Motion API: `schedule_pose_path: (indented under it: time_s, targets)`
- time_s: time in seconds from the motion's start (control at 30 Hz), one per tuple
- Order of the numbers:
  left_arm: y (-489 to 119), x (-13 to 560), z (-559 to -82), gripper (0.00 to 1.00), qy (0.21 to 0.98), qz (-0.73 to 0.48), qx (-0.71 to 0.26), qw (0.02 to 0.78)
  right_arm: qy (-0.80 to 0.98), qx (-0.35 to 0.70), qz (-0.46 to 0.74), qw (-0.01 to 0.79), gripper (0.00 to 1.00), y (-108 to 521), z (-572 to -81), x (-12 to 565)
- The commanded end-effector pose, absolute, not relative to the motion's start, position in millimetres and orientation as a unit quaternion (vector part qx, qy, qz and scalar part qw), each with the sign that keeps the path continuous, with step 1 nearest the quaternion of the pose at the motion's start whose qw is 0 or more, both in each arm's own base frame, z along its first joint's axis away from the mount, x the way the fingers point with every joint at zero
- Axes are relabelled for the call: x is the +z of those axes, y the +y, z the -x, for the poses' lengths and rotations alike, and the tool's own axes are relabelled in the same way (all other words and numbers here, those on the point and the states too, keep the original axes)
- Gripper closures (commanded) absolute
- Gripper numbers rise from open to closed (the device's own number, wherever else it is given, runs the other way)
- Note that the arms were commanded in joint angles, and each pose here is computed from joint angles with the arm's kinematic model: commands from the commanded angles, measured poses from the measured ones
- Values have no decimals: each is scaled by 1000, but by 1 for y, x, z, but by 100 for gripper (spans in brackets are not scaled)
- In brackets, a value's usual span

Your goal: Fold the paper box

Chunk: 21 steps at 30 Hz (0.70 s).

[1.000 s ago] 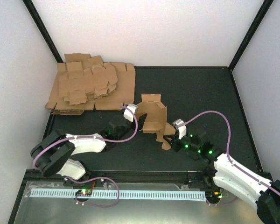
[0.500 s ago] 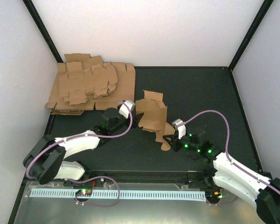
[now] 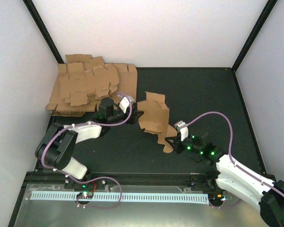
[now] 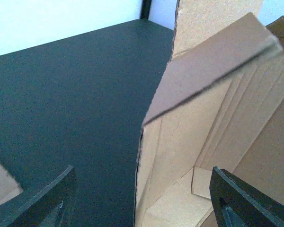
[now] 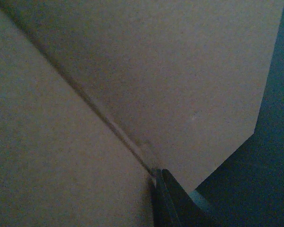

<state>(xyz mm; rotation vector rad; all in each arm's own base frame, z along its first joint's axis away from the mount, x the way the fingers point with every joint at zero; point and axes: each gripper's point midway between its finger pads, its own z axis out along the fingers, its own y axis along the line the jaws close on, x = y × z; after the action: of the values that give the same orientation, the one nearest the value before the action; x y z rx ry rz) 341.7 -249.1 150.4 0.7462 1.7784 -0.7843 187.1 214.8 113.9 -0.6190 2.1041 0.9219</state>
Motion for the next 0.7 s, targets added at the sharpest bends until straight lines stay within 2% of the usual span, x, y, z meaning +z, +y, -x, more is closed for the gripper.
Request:
schedule_pose_path:
  time_s: [0.0, 0.13, 0.33, 0.4, 0.5, 0.67]
  targets:
    - [-266, 175, -340, 22, 668, -383, -375, 517, 808, 367, 255, 385, 83, 219, -187, 126]
    - [-269, 179, -343, 29, 654, -398, -372, 524, 808, 367, 254, 385, 83, 219, -187, 126]
    - [-276, 181, -351, 47, 657, -399, -383, 513, 809, 365, 255, 384, 84, 219, -188, 125]
    - [-276, 181, -354, 55, 662, -391, -384, 511, 809, 365, 255, 384, 84, 219, -188, 125]
    - [-279, 178, -353, 73, 672, -380, -387, 505, 809, 365, 254, 384, 84, 219, -188, 125]
    - [-286, 167, -344, 82, 690, -362, -373, 504, 809, 366, 255, 383, 84, 220, -188, 125]
